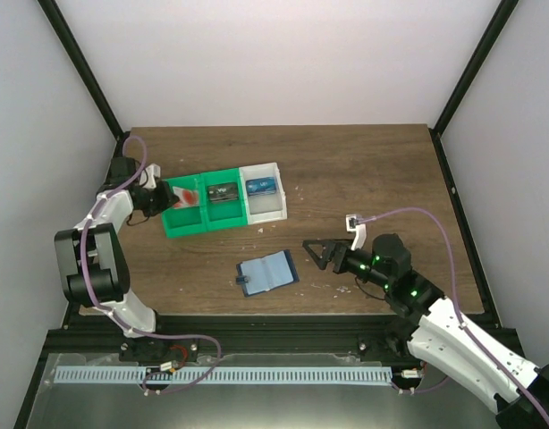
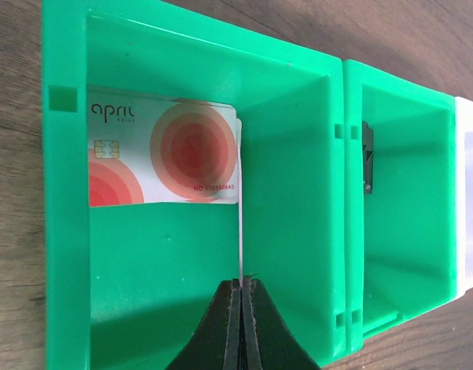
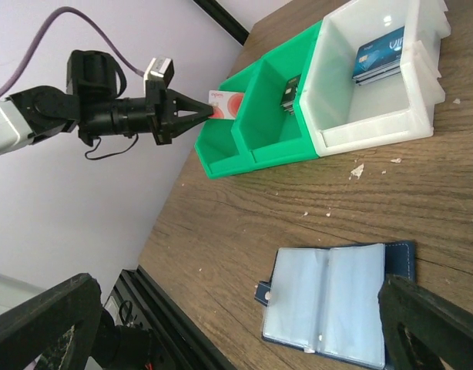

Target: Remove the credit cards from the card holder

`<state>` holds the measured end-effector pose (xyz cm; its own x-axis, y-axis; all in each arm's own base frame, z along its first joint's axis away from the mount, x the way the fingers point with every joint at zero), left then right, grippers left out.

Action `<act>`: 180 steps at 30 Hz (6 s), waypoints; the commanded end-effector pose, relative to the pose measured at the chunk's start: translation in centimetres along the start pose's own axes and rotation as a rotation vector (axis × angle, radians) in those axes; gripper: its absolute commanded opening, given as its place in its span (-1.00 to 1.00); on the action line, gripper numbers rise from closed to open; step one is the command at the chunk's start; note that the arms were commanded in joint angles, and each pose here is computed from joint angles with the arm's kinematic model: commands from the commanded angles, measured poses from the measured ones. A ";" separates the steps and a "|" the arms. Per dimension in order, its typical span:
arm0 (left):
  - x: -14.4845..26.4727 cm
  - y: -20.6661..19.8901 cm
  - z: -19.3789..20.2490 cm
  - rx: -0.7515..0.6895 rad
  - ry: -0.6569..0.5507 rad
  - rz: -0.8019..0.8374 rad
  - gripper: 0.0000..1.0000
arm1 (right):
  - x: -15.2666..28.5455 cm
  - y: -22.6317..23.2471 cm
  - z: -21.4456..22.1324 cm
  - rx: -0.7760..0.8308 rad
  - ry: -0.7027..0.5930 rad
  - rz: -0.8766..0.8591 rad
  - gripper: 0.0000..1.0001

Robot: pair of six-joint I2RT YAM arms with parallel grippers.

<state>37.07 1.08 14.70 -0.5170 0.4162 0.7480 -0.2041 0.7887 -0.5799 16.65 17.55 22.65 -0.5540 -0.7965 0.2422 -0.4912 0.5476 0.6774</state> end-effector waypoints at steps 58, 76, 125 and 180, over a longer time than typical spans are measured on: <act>3.6 -3.3 -5.5 -0.017 -0.362 -0.191 -0.40 | 0.7 -0.6 -0.4 0.030 -0.037 0.060 1.00; 6.5 -11.4 8.0 -0.161 -0.123 0.196 -0.02 | -1.6 -1.6 0.7 0.056 0.152 0.143 0.86; -2.3 -4.7 27.7 0.093 0.250 0.322 -0.63 | -17.0 -0.5 13.1 0.212 0.681 0.396 0.14; -4.4 -7.4 29.5 0.163 0.315 0.452 -0.37 | -14.9 -2.7 15.3 0.127 0.550 0.372 -0.59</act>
<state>15.75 -19.18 5.40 -0.3041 0.8106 0.5005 -0.1937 0.4618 -0.8656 16.17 32.24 6.75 -0.2994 -0.5512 0.7788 -0.4288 0.8069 0.4062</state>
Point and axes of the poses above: each gripper's point midway between its finger pads, its own x axis back along the fingers, its own y axis along the line the jaws close on, z = x × y, the point moved 5 cm from there along x, back along the fingers, and after that the axes turned 5 degrees about x, right-handed, at the moved point
